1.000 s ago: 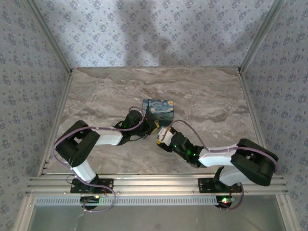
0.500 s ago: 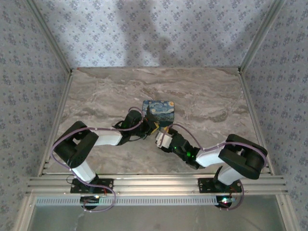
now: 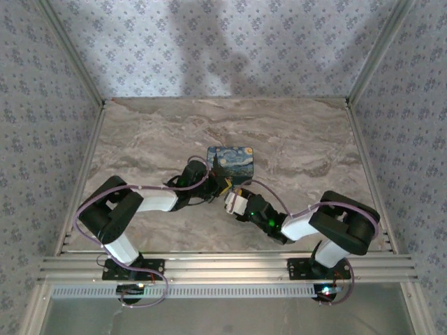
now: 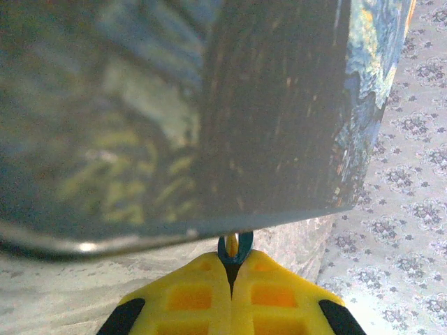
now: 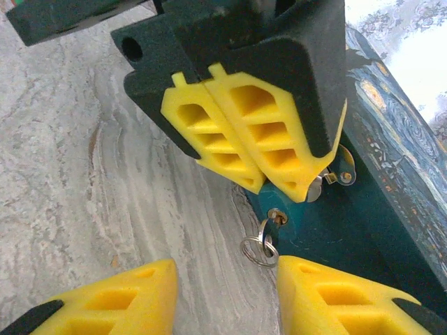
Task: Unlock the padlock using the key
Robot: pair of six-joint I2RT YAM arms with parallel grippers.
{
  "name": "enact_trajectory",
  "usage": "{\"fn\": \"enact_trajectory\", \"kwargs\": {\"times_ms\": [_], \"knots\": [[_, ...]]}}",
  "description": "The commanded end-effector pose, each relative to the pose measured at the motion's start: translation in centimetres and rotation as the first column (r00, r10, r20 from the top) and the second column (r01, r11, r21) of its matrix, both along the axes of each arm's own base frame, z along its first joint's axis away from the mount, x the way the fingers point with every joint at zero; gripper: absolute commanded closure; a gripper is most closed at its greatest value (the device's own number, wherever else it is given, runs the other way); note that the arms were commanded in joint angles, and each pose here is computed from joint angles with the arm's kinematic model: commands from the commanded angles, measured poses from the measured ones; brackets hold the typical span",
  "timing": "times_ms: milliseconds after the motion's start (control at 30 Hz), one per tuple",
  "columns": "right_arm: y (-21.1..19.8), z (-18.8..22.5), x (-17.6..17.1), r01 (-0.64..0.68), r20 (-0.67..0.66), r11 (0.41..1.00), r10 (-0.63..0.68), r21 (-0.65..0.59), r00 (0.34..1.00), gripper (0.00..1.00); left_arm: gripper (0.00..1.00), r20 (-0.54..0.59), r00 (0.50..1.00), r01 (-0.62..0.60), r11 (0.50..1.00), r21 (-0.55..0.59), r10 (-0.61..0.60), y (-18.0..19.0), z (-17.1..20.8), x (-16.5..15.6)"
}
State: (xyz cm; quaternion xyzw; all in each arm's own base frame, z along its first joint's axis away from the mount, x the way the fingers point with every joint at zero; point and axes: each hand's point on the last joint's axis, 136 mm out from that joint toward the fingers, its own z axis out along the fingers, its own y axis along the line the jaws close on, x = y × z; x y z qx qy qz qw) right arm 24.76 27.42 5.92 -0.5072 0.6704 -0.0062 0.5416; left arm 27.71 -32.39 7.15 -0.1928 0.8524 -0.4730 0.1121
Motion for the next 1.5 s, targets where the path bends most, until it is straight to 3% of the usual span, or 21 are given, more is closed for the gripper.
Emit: {"fn": "enact_trajectory", "kwargs": {"times_ms": [0,600,1000,1400,1467], "knots": [[0.4,1.1,0.9,0.031,0.023,0.998,-0.033,0.048,0.999,0.58,1.00,0.052,0.999,0.005,0.999,-0.048,-0.003,-1.0,2.5,0.6],[0.6,1.4,2.1,0.085,0.018,0.991,-0.088,0.102,0.996,0.73,1.00,0.046,0.999,0.015,0.999,-0.045,-0.013,-1.2,2.3,0.3],[-0.7,1.5,3.2,0.192,-0.017,0.968,-0.192,0.164,0.981,1.00,1.00,0.047,0.999,0.021,0.999,-0.047,-0.019,-1.4,2.4,0.2],[-0.7,1.3,2.8,0.299,-0.209,0.891,-0.238,0.342,0.949,1.00,1.00,0.054,0.998,0.026,0.999,-0.029,-0.024,-1.3,1.9,0.2],[-1.0,0.8,2.7,0.317,-0.234,0.880,-0.244,0.354,0.941,1.00,0.95,0.058,0.998,0.025,1.000,-0.008,-0.024,-1.0,1.6,0.2]]}}
